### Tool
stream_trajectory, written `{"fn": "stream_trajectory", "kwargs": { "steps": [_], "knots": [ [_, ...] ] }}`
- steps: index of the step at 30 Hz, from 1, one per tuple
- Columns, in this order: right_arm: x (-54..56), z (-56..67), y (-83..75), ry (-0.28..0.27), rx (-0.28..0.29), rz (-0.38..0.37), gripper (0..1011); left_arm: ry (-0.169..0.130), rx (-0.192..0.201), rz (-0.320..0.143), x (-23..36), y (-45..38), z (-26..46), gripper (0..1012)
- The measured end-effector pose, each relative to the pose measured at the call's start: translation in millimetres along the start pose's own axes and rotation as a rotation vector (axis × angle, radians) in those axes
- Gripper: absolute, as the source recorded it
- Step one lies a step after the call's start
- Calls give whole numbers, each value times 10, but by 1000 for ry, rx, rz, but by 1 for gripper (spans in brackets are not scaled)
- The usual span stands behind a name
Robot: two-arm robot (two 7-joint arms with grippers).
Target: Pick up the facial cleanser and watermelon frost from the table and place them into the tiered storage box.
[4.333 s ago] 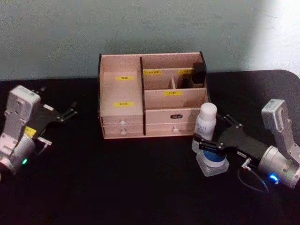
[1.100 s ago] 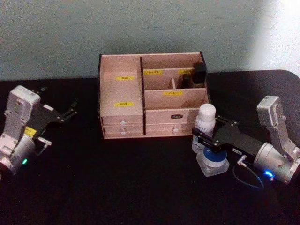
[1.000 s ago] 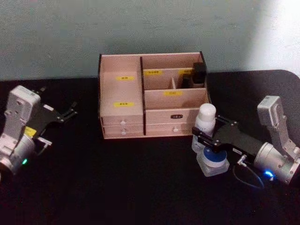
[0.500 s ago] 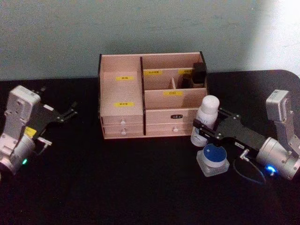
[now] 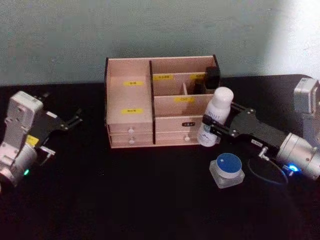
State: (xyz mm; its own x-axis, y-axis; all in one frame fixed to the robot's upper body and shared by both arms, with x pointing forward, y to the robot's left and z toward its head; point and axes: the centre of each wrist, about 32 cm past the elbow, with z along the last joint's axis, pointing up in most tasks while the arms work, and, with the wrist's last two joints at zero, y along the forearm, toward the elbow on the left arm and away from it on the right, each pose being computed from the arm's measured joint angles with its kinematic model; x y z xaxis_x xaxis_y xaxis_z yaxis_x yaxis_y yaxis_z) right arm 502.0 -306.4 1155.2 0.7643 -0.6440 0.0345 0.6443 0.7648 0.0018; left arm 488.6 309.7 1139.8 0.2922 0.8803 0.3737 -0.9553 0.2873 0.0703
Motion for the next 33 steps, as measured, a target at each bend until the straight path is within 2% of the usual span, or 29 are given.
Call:
{"fn": "stream_trajectory", "kwargs": {
  "steps": [10,20,33],
  "knots": [
    [79,190,63,-26,26,36,590,0,0,0,0,0,0,1001],
    [210,394,236,-78,46,60,590,0,0,0,0,0,0,1001],
    [368,437,519,-93,47,73,590,0,0,0,0,0,0,1001]
  ]
}}
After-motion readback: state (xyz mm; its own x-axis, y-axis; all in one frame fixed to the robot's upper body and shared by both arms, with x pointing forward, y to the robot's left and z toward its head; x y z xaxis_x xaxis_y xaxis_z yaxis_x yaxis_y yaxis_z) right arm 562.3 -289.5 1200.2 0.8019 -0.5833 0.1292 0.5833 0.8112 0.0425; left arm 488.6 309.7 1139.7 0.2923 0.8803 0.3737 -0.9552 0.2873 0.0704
